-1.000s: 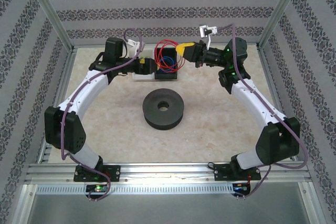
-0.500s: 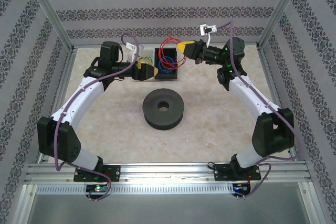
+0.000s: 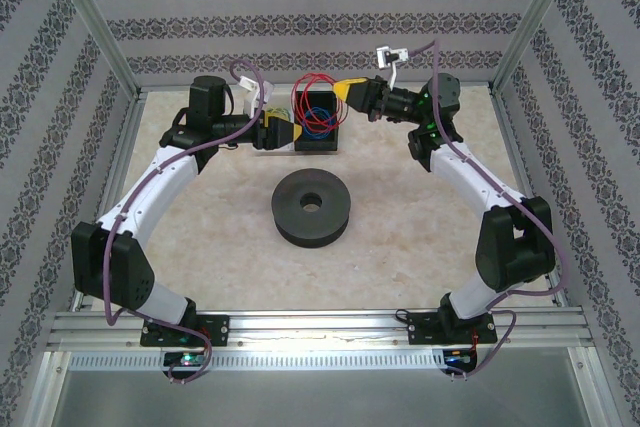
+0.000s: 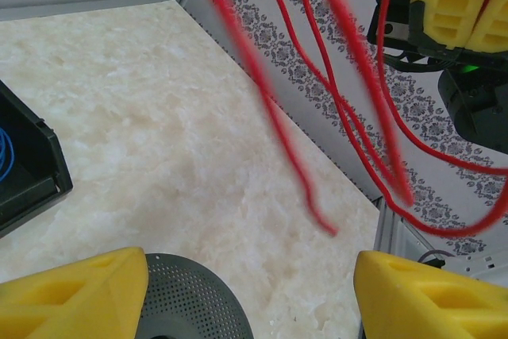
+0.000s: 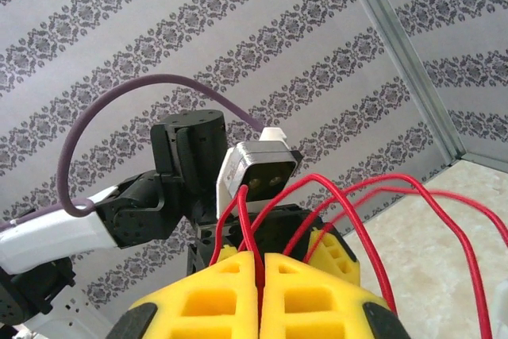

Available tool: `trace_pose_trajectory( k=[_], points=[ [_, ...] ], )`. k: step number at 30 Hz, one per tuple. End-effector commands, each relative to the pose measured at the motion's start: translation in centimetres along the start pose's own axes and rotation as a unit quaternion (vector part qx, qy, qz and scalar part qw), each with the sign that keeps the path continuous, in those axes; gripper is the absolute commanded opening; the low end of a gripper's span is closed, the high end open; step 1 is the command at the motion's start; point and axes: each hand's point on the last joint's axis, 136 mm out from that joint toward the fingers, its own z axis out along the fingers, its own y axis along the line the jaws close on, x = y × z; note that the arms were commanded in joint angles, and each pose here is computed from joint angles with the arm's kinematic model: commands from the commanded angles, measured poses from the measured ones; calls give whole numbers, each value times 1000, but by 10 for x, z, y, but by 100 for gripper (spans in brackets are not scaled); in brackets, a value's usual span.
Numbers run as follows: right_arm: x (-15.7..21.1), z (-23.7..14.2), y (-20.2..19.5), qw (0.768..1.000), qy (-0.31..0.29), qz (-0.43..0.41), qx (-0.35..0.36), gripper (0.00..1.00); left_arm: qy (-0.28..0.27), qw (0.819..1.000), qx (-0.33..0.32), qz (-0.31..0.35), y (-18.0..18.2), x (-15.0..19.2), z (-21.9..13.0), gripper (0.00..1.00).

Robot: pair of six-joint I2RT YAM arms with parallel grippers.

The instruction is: Wrap the cables

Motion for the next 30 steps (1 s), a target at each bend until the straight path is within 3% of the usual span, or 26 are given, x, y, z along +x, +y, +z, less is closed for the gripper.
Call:
trace_pose_trajectory(
  k=[1, 17, 30],
  points=[
    [1, 6, 11, 999, 5, -23, -26, 0, -12, 1000, 5, 12, 4, -4, 2, 69],
    [13, 17, 15, 999, 22, -17, -46, 0, -31, 999, 7, 18, 3, -15, -2, 66],
    [10, 17, 26, 998, 21, -24, -61, 0, -35, 999, 3, 12, 9, -15, -3, 49]
  ],
)
